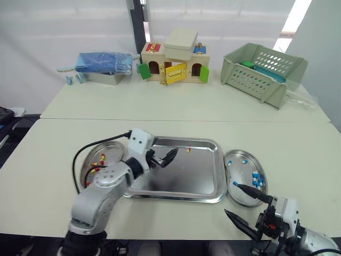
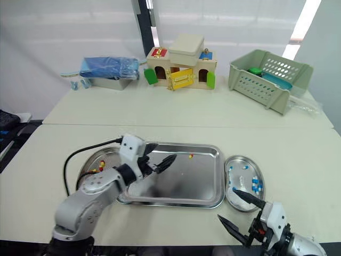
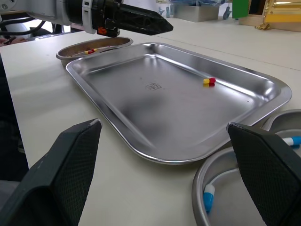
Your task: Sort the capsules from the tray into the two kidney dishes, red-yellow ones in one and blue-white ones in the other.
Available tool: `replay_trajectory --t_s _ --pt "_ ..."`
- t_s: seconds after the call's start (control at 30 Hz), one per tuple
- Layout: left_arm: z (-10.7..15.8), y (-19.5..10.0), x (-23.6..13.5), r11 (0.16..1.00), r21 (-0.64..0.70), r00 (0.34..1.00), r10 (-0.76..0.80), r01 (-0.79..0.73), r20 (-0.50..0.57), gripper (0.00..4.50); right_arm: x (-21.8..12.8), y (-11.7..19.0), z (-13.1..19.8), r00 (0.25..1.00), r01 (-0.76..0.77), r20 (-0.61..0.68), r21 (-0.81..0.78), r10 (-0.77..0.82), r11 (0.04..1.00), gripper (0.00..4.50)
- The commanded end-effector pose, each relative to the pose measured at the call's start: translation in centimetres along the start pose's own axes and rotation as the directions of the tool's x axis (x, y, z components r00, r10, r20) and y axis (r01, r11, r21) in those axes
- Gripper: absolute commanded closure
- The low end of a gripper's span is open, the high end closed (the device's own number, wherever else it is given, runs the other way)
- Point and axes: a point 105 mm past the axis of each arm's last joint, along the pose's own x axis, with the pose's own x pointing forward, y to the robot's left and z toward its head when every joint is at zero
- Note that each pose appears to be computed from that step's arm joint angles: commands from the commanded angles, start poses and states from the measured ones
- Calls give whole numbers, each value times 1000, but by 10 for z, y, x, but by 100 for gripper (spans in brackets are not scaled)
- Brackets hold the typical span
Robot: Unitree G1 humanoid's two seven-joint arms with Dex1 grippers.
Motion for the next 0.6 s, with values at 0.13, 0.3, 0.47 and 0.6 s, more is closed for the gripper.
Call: replay_trajectory --t_s 0.13,0.3,0.47,0.6 --pt "-2 -11 19 999 19 999 42 -42 7 3 -7 10 6 999 19 50 -22 -18 1000 0" --pt "-16 -23 34 998 43 996 39 -36 -78 3 -5 11 8 998 31 49 -28 -30 999 0" --pt "-22 -23 44 996 59 987 70 -62 -145 3 -1 12 13 998 35 54 -27 -34 999 0" --pt "-24 -31 48 997 75 982 48 -34 -182 3 0 13 16 998 36 53 -25 -35 999 0"
